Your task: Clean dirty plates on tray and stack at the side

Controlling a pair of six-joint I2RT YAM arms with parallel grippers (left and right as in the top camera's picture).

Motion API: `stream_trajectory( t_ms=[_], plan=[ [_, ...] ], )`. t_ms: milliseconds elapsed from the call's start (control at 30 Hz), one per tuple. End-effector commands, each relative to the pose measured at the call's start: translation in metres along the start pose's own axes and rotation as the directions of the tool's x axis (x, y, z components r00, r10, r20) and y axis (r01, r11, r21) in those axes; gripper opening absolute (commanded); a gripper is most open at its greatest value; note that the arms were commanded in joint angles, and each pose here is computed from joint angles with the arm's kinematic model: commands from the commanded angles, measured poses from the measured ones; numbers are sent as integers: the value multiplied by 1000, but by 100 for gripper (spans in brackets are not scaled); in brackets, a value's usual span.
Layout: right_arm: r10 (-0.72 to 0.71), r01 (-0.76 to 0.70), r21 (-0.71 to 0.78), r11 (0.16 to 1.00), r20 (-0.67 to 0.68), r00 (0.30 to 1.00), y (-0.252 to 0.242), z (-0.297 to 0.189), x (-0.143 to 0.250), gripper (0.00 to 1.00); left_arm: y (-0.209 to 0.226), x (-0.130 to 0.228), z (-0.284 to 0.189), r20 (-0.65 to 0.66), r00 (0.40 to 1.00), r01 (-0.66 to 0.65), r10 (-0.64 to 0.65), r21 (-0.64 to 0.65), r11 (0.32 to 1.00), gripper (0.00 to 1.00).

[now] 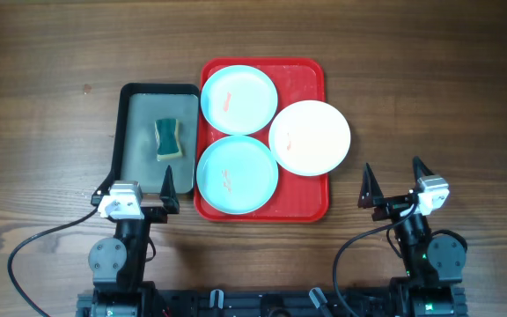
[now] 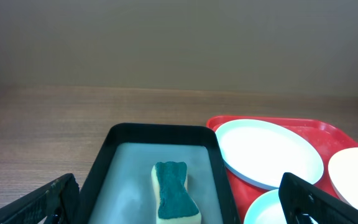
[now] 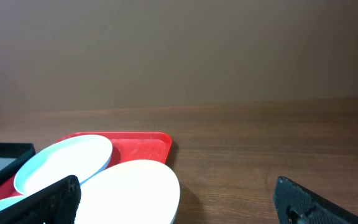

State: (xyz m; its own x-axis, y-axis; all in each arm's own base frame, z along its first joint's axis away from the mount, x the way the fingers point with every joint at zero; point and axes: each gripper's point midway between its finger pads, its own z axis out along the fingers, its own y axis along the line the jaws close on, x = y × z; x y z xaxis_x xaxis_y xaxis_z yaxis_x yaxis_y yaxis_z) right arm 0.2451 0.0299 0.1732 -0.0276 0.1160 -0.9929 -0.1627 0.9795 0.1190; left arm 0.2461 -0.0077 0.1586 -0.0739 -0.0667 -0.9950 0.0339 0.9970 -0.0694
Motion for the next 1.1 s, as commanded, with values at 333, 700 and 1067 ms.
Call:
stream_trajectory(
  t_ms=[333,700,1067],
  plan=[
    [-66,65,61,996,8,998,-11,0,-2,100,-3,-1,1,8,1000,-19,19,19,1000,100],
    [-80,87,-50,995,125,989,11,-2,-30,100,-30,-33,-6,98,994,32,-50,176,984,100],
    [26,-12,-135,991,106,994,37,-15,-124,100,-44,-147,-26,-46,990,141,-134,192,971,100]
  ],
)
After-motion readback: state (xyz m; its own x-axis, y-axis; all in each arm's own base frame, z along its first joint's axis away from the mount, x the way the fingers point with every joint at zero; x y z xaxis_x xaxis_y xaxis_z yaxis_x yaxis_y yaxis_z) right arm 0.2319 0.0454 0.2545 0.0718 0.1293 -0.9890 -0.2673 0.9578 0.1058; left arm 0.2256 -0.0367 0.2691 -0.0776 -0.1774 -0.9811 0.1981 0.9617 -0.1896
